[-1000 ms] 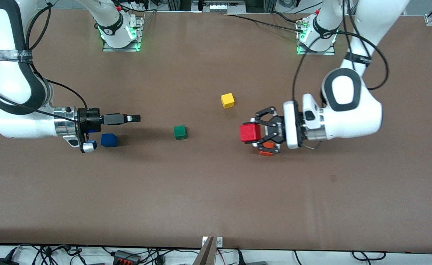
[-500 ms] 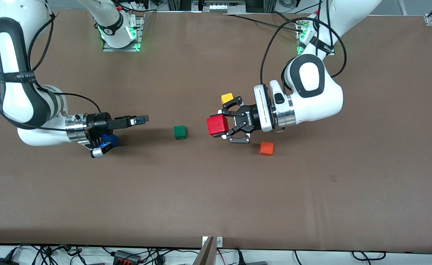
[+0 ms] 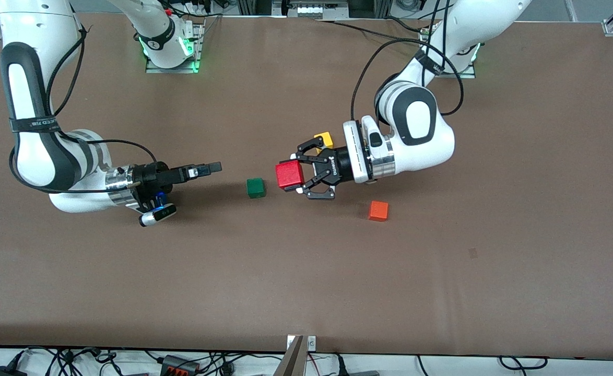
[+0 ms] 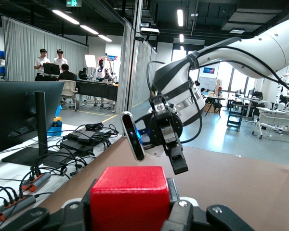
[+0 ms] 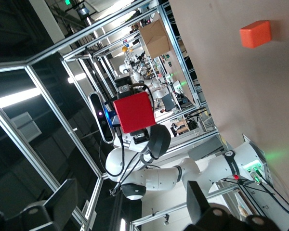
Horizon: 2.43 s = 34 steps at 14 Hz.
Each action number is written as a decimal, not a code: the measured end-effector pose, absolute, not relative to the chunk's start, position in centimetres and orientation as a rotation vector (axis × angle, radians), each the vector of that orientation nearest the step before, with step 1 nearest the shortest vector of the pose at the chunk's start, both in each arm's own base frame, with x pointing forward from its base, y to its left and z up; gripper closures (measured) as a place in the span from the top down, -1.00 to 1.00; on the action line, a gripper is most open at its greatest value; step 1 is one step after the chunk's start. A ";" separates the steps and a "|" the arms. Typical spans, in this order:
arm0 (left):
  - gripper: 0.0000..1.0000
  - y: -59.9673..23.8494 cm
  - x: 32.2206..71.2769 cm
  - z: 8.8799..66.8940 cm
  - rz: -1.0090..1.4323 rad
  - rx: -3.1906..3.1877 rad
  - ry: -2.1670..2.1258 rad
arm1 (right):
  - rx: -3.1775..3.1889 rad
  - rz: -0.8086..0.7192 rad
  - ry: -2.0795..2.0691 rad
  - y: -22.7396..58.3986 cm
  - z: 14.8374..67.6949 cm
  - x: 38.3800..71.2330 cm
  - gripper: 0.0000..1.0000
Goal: Pass red block to right arm, stack on blue
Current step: 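Bring the right gripper to the red cube held by the left gripper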
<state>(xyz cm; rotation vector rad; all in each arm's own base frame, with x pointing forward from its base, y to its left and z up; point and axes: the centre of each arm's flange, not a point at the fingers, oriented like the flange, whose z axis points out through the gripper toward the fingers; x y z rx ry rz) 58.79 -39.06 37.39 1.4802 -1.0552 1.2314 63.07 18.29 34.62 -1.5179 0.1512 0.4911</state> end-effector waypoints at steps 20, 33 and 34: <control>0.11 -38.6 59.2 37.6 1.246 1.481 -1.054 | -1.565 0.425 0.091 30.8 34.8 63.6 1.00; 0.11 -38.5 59.3 37.6 1.247 1.483 -1.053 | -1.528 0.413 0.121 33.6 34.3 63.4 0.81; 0.11 -38.5 59.2 37.6 1.247 1.483 -1.054 | -1.528 0.413 0.120 33.6 34.3 63.5 0.53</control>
